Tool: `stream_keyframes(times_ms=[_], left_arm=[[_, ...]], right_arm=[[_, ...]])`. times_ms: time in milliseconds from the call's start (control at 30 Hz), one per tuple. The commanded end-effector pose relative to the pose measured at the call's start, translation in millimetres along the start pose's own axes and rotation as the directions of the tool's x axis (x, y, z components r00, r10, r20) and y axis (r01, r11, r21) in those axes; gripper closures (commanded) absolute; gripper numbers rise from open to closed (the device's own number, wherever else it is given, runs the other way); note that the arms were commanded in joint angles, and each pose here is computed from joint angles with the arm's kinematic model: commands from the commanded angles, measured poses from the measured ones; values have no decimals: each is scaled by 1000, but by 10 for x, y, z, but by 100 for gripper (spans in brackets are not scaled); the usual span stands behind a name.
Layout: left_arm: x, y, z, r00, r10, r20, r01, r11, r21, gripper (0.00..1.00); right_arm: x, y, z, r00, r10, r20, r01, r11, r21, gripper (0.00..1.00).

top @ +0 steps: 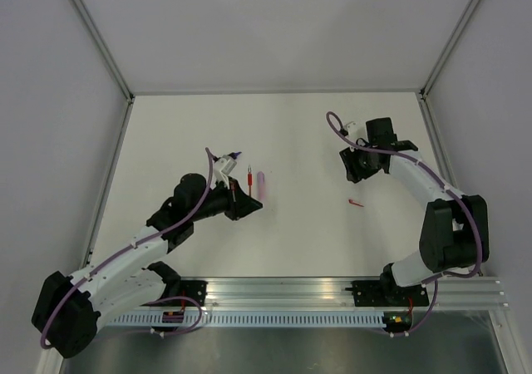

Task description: Insert the pens into the pen caps

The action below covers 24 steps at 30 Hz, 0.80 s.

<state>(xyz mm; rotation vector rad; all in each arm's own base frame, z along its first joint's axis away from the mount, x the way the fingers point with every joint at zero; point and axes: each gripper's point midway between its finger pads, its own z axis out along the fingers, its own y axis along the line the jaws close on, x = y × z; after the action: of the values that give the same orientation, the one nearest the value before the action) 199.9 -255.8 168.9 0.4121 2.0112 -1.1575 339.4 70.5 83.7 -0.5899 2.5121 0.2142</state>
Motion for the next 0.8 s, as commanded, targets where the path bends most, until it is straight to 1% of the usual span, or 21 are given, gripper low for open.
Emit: stream_keyframes(times_ms=[0, 67, 200, 367, 467, 500, 600, 767], left_arm=[[-149, -147, -41, 998, 49, 50, -52, 997, 51, 98], [-163, -163, -56, 997, 48, 58, -51, 997, 52, 98], [-200, -135, -99, 996, 45, 77, -46, 999, 19, 98], [-281, -114, -180, 990, 59, 127, -58, 998, -16, 98], [-278, -94, -182, 990, 57, 127, -54, 998, -28, 98], [-276, -89, -180, 990, 57, 127, -54, 998, -30, 98], [-279, -93, -183, 990, 55, 127, -52, 998, -30, 98], [-292, -88, -208, 989, 58, 139, -54, 998, -37, 98]], right_arm=[[50, -31, -160, 955, -291, -52, 288, 956, -55, 47], [93, -27, -135, 939, -341, -53, 337, 939, -72, 47], [275, 89, -19, 898, -427, -106, 409, 899, -155, 47], [430, 223, 88, 863, -491, -120, 459, 861, -218, 47], [511, 321, 113, 855, -506, -113, 467, 845, -260, 48], [539, 345, 125, 844, -523, -119, 478, 835, -272, 48], [623, 315, 138, 829, -537, -156, 489, 831, -265, 48], [663, 252, 188, 820, -542, -184, 497, 834, -241, 48]])
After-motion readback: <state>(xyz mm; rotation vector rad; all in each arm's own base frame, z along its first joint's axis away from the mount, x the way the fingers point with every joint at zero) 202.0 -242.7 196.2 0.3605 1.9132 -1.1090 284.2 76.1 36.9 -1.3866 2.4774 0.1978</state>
